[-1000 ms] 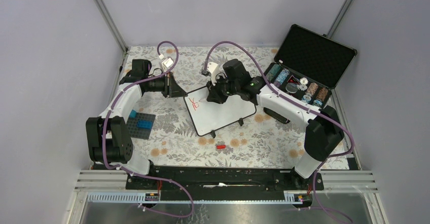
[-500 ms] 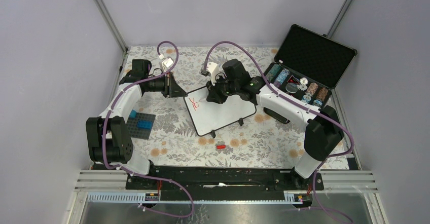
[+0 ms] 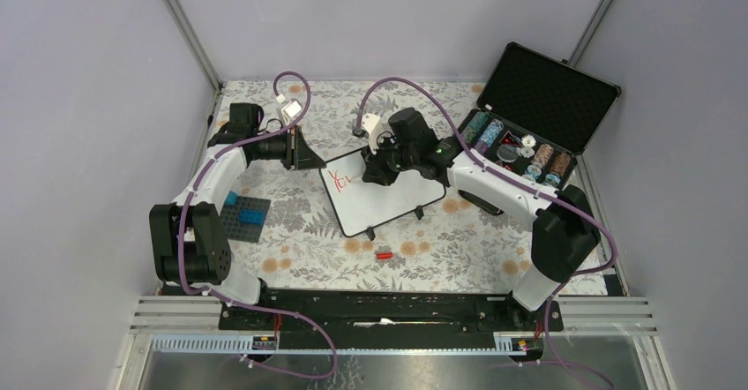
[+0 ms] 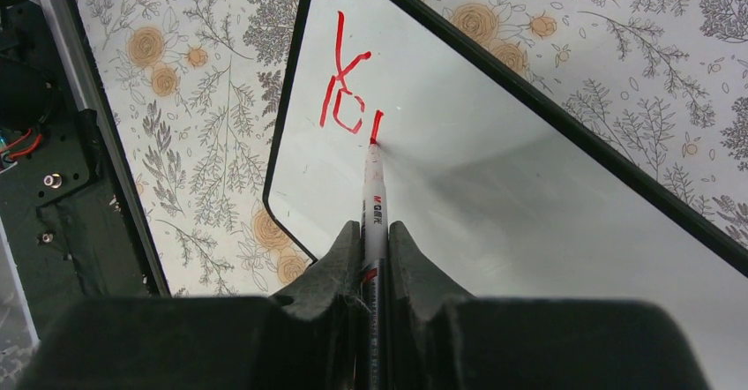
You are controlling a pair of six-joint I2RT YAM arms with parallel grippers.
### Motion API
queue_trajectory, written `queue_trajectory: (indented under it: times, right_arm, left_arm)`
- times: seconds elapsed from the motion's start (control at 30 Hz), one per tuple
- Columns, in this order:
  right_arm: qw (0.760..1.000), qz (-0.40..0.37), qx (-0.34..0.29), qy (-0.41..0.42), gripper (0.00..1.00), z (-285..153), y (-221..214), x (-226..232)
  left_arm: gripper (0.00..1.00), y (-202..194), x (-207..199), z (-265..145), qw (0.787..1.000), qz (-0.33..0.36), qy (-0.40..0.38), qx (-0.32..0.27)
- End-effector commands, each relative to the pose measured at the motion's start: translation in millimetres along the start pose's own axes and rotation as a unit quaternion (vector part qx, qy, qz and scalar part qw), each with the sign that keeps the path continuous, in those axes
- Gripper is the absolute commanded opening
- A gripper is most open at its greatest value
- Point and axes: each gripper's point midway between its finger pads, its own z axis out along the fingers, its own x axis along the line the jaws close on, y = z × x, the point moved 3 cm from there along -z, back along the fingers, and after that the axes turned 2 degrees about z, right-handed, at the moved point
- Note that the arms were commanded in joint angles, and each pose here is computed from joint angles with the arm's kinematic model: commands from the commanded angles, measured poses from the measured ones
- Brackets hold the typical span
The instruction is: Write a sentence on the whiteboard
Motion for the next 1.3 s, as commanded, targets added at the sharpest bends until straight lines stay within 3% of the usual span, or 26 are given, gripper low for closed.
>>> queue_trajectory:
  times: [0.0,0.9,1.27]
  right_arm:
    - [1.0,-0.018,-0.012,-0.018,0.0,-8,5,-1]
    - [0.997,-0.028,-0.038,-0.054,0.0,-19,36,-20]
    - [0.999,-0.019,-0.019,-0.035,0.0,-11,19,-15]
  left_arm:
    - [0.0,5,-7,-1,1.0,0.028,0.002,-0.006]
    - [0.0,4,-8,-1,1.0,0.03,0.003,-0.005]
    - [0.0,3,-7,-1,1.0,0.029,0.004,-0.005]
